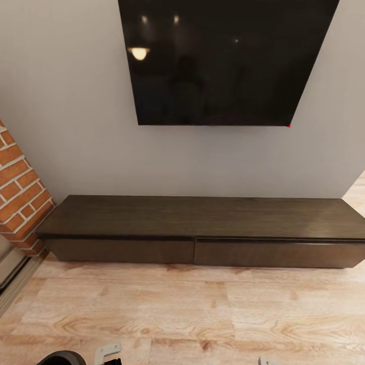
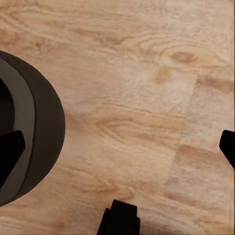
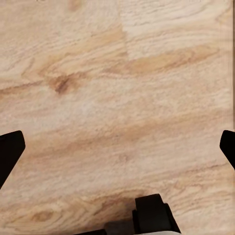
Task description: Place each of the two pumpkins and all three candles from the living room inside a cabinet in the living room (use any cabinet), then make sure every cabinet is closed, and position the cauldron so it is next to a table in the living room.
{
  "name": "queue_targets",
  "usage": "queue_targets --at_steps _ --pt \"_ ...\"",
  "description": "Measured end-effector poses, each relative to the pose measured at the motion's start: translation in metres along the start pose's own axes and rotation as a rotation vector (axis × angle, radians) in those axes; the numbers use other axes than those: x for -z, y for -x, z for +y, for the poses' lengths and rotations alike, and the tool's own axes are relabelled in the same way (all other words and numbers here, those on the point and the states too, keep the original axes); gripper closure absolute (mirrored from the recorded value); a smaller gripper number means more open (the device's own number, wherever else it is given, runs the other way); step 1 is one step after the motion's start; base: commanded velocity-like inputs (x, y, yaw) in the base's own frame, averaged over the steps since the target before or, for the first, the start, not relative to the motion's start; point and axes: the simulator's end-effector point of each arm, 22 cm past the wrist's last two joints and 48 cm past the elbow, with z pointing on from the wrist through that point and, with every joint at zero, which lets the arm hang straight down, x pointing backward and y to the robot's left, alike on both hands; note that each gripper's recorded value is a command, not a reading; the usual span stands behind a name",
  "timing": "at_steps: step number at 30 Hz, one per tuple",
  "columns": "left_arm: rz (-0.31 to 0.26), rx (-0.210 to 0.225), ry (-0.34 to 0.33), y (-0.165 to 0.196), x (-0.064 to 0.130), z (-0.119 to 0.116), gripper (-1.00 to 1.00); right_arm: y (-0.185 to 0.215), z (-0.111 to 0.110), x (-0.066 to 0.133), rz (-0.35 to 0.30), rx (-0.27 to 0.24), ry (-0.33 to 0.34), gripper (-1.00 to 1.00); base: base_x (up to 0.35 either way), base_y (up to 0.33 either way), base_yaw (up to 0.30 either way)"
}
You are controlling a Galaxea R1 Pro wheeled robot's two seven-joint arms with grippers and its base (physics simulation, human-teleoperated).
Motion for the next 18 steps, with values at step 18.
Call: queue_targets --at_steps 18 --pt "-0.007 0.309 -0.722 0.226 0.113 -0.056 -1.00 0.091 -0.021 0.012 -0.116 -0.329 0.289 -1.00 0.001 0.000 0.000"
